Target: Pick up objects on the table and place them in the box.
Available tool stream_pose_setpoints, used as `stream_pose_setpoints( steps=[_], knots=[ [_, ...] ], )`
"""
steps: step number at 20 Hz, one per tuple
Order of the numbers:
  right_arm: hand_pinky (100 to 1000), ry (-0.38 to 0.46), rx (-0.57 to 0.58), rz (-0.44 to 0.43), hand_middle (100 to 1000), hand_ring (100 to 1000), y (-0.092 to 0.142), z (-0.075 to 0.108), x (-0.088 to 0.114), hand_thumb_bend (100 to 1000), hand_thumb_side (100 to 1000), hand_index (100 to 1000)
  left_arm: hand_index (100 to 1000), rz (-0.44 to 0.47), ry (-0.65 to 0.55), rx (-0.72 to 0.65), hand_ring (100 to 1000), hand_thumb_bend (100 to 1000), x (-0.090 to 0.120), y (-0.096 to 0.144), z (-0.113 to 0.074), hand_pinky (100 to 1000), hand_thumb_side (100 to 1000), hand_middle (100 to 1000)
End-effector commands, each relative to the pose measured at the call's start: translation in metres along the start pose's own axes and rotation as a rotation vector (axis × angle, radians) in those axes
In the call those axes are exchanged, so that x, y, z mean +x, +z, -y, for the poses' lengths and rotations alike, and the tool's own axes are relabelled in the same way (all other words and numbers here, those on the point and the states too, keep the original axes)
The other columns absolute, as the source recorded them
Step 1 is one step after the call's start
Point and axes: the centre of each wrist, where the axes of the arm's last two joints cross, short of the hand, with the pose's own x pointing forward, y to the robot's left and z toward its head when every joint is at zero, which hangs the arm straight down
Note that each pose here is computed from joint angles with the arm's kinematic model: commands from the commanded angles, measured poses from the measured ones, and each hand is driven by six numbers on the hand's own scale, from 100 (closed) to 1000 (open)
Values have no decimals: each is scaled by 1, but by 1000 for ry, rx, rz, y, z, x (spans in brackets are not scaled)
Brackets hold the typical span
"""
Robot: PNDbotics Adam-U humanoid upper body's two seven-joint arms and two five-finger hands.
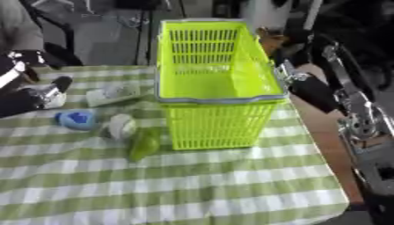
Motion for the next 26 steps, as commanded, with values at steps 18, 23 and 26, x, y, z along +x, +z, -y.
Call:
stream_pose_setpoints(
  steps=[18, 23, 26],
  knots=[
    [619, 33, -25, 7, 702, 572, -1, 11, 1, 270, 581, 857, 830, -17, 520, 517, 911, 334, -14, 54, -4, 541, 1000, 662],
    [619, 35, -23, 6, 702, 572, 0, 11, 0, 271, 581, 857, 829, -44, 510, 517, 912, 336, -17, 56, -2, 539, 1000, 664],
    [619, 36, -22, 6, 702, 572, 0, 11, 0, 271, 582, 857, 830, -52, 497, 509, 911, 336, -17, 57, -3, 538, 1000, 664]
  ],
)
